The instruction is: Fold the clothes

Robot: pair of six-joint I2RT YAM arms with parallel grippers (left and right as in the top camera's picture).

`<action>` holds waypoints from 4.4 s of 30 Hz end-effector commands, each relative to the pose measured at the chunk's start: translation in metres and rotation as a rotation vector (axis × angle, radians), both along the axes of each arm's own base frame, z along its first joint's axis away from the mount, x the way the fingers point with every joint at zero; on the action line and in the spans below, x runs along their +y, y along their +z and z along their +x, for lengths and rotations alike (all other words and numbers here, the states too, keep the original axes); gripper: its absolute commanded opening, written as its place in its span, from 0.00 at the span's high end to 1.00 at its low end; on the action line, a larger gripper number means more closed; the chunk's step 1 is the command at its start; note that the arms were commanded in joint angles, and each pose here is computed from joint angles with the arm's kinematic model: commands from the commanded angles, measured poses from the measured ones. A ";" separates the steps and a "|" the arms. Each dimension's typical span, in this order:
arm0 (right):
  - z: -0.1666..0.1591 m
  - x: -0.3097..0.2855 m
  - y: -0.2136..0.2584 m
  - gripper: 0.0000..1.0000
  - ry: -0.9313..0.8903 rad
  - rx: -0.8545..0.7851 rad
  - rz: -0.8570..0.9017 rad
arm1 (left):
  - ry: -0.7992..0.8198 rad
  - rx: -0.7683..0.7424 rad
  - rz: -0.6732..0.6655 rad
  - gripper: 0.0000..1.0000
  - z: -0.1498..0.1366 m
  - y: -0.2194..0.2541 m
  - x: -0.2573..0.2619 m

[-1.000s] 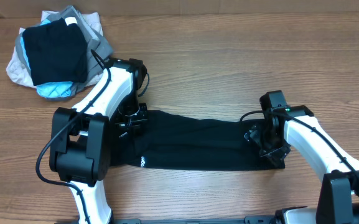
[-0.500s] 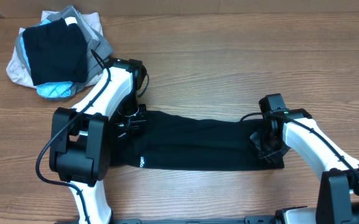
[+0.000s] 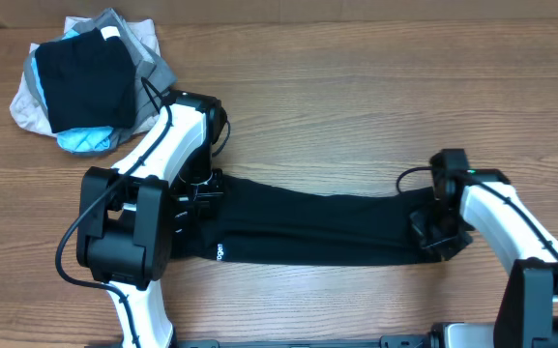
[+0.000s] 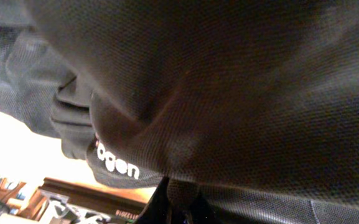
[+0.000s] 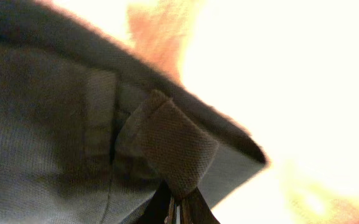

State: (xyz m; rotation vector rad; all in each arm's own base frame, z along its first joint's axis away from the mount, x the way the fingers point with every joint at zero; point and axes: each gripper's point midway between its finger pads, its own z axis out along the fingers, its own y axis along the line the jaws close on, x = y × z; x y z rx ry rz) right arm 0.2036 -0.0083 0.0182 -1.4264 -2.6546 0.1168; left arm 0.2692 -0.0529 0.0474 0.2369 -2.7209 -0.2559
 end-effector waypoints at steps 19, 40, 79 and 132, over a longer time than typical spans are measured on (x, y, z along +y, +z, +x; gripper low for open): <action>0.004 -0.016 0.015 0.56 0.043 0.016 -0.024 | -0.047 0.124 0.115 0.46 -0.024 0.013 0.029; 0.082 0.019 0.126 0.06 0.332 -0.246 0.195 | -0.022 -0.309 -0.098 0.31 0.034 0.098 -0.012; 0.028 0.054 -0.024 0.89 0.267 -0.180 0.208 | 0.084 -0.234 -0.262 0.95 0.003 -0.044 0.004; 0.089 0.045 -0.038 0.87 0.240 -0.256 0.213 | 0.911 -0.436 -0.284 0.93 0.000 -0.030 0.179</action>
